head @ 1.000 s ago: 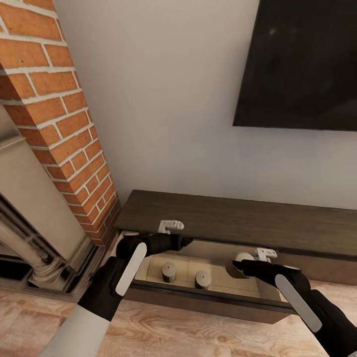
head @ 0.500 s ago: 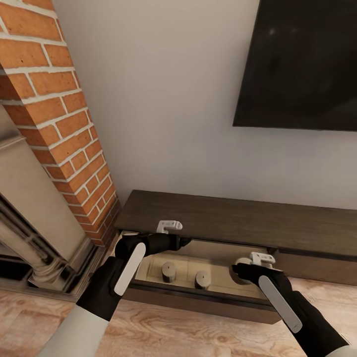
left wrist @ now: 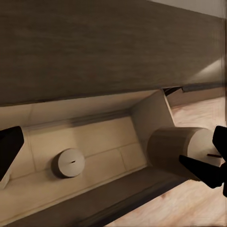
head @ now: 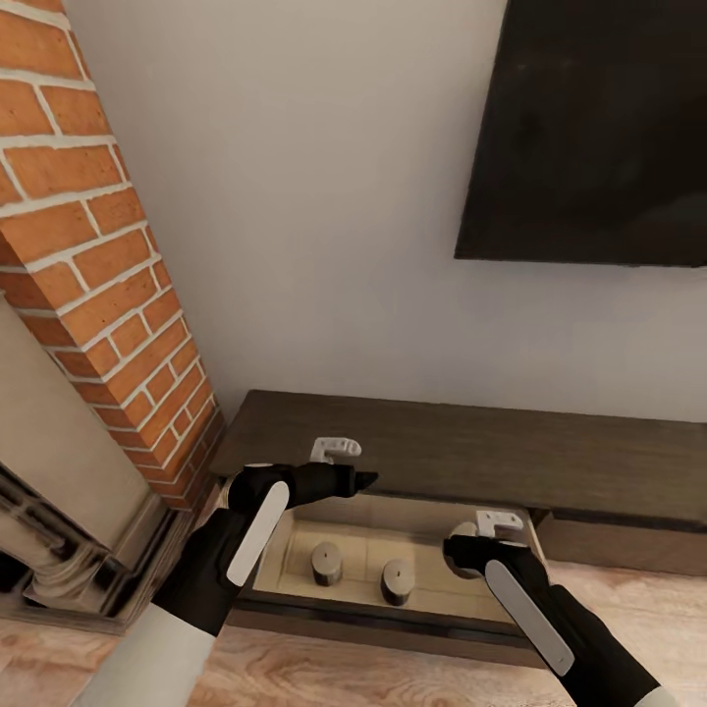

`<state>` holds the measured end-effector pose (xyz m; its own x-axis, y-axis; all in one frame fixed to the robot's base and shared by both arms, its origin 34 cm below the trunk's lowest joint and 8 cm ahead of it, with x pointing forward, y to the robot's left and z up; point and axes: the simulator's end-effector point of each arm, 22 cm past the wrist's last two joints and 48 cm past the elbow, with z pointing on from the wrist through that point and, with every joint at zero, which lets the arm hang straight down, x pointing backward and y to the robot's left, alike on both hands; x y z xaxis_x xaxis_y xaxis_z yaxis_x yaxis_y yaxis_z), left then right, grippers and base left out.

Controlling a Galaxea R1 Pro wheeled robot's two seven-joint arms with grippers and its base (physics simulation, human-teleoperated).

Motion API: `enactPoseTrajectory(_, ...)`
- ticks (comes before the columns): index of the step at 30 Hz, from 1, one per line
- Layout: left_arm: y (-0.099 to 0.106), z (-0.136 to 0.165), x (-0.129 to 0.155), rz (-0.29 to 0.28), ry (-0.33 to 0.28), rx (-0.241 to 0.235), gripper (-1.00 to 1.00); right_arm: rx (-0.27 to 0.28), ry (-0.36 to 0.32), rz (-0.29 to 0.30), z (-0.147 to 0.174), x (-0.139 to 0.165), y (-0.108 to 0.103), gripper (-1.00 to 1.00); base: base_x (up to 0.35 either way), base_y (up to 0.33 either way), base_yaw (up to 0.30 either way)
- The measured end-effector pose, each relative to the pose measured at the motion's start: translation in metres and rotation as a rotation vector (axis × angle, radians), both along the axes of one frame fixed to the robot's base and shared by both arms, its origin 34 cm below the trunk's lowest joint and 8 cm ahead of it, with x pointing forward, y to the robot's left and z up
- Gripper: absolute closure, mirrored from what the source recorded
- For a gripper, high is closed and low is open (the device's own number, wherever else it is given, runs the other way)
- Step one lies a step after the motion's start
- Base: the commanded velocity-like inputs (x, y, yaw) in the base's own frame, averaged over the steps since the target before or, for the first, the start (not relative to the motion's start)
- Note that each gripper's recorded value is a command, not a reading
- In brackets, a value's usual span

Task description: Place each of the two pumpkins and all three candles from the living room inside a cabinet in the living room (use any cabinet), then make sure every cabinet is closed, and position the cauldron so it is next to a table in the living room.

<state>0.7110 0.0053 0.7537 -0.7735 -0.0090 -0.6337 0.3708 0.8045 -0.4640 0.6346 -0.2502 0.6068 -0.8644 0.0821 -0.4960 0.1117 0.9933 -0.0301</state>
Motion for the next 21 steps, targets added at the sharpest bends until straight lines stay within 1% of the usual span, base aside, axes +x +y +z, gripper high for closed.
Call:
enactPoseTrajectory(4, 0.0, 0.002, 0.0, 0.001, -0.003, 0.0, -1.0, 0.002, 0.001, 0.0, 0.0, -0.001, 0.0, 1.0, 0.001, 0.0, -0.257)
enactPoseTrajectory(9, 0.001, 0.004, 0.0, 0.001, -0.005, 0.0, -1.0, -0.011, 0.032, -0.008, -0.011, -0.009, -0.005, 1.0, 0.0, 0.0, -0.258)
enactPoseTrajectory(10, 0.001, 0.004, 0.0, 0.001, -0.005, 0.001, -1.0, -0.014, 0.045, -0.012, -0.015, -0.012, -0.007, 1.0, 0.102, 0.0, -0.114)
enactPoseTrajectory(11, 0.001, 0.003, 0.0, 0.002, -0.006, 0.004, -1.0, -0.008, 0.089, -0.021, -0.03, -0.024, -0.001, 1.0, 0.079, 0.0, -0.058)
enactPoseTrajectory(12, 0.001, 0.003, 0.0, 0.002, -0.006, 0.005, -1.0, 0.01, 0.09, -0.027, -0.031, -0.024, 0.006, 1.0, 0.05, 0.0, -0.037)
enactPoseTrajectory(13, 0.001, 0.003, 0.0, 0.002, -0.006, 0.005, -1.0, -0.008, 0.092, -0.02, -0.031, -0.024, 0.003, 1.0, 0.032, 0.0, -0.024)
enactPoseTrajectory(16, 0.001, 0.003, 0.0, 0.002, -0.006, 0.005, -1.0, -0.001, 0.091, -0.019, -0.031, -0.024, 0.007, 1.0, 0.083, 0.0, -0.007)
enactPoseTrajectory(21, 0.001, 0.003, 0.0, 0.002, -0.004, 0.003, -1.0, 0.002, 0.09, -0.006, -0.031, -0.025, 0.012, 1.0, 0.278, 0.0, -0.001)
